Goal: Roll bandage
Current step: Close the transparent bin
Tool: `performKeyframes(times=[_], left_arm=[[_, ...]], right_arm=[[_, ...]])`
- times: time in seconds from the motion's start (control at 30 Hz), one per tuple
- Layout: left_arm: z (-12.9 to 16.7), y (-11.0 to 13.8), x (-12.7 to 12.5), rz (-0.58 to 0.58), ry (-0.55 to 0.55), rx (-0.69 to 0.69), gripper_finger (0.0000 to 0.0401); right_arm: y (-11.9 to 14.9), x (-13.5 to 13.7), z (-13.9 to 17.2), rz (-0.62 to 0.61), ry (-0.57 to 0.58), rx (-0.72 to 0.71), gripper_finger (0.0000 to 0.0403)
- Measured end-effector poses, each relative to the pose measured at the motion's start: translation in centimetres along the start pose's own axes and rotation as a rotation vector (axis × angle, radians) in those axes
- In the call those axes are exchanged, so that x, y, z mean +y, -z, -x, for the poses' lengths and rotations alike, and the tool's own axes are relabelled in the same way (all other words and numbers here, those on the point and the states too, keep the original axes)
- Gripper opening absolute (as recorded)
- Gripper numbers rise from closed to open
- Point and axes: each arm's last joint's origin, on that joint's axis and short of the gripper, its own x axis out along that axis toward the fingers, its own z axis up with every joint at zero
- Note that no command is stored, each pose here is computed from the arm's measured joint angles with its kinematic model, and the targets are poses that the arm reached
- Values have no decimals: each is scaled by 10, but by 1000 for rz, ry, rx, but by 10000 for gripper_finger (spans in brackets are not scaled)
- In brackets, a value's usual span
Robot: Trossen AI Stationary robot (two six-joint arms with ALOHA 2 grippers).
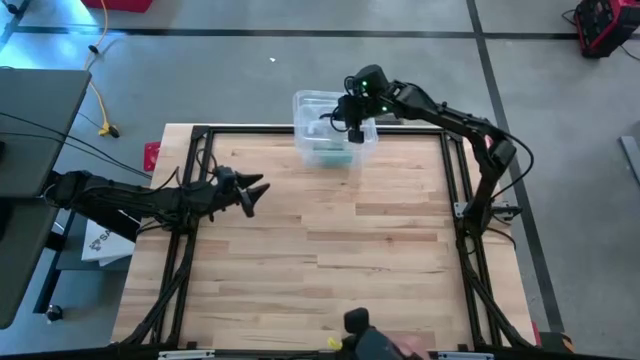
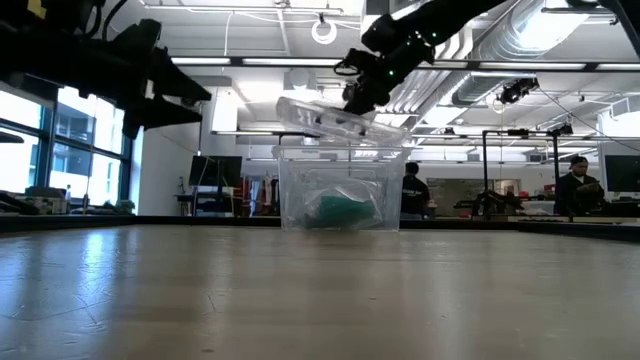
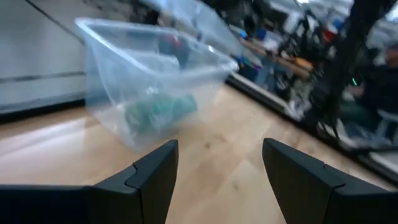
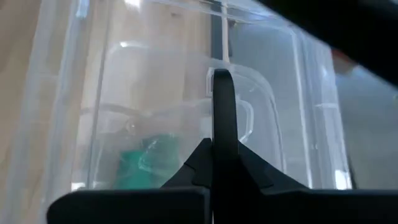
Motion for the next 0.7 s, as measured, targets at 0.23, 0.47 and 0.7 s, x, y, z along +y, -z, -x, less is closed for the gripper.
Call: performKeyframes(times=[0.23, 0.47, 0.7], left_arm=[[-2, -4, -1, 25, -44, -74, 227], [-7, 3, -2, 37, -42, -28, 227], [-10, 6, -2, 47, -46, -8, 227]], right_arm=[[12, 0, -22, -32, -13, 46, 30], [16, 0, -29, -43, -1, 80, 52], [15, 1, -29, -38, -7, 74, 56]])
